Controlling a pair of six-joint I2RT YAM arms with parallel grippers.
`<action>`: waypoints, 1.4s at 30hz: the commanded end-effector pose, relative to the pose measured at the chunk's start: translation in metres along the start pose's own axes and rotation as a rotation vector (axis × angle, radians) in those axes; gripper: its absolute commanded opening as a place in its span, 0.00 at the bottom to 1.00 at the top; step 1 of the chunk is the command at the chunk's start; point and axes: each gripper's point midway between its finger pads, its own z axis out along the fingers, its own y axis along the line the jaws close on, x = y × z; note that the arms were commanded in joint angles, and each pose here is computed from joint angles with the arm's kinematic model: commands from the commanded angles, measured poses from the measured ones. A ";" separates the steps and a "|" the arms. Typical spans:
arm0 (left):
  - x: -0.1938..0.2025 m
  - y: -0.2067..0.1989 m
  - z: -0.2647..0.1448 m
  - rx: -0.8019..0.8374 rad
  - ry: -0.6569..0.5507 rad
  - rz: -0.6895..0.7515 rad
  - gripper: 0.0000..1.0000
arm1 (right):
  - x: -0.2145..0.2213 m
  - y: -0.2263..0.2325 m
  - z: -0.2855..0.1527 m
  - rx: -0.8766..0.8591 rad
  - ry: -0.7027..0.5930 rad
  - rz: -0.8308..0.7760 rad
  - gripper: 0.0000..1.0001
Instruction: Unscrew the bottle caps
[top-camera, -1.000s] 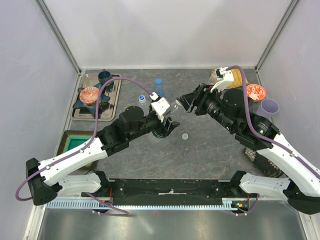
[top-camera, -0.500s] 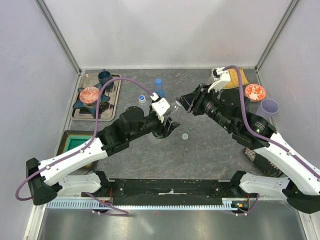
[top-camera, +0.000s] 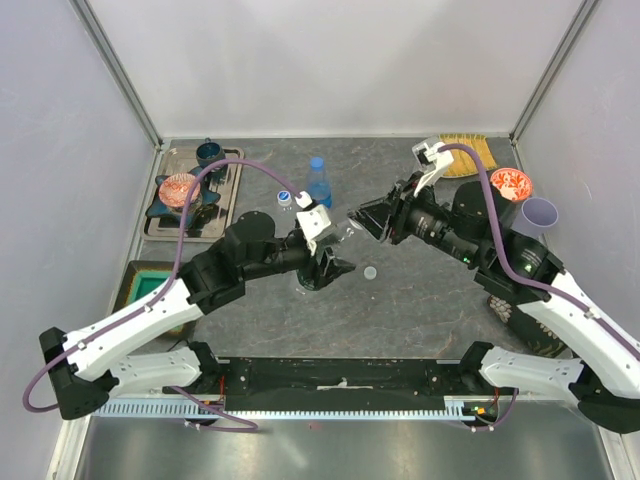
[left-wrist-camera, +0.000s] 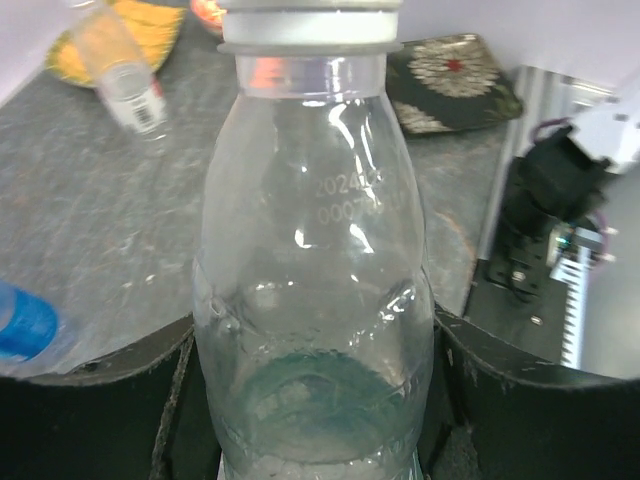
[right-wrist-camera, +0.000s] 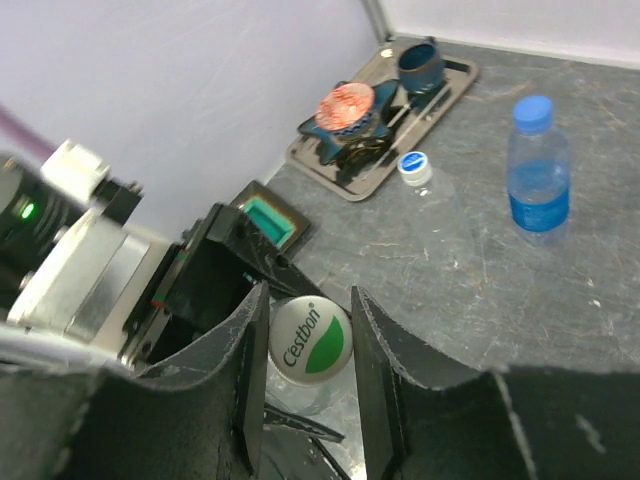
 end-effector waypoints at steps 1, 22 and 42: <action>-0.068 -0.074 -0.041 0.421 -0.164 0.012 0.30 | 0.015 0.034 -0.021 -0.232 0.092 -0.170 0.00; -0.077 -0.088 -0.072 0.705 -0.189 -0.121 0.27 | -0.018 0.039 -0.061 -0.248 -0.037 -0.259 0.52; -0.033 0.053 -0.005 -0.242 -0.016 0.001 0.29 | -0.061 0.007 -0.030 0.052 -0.198 0.143 0.83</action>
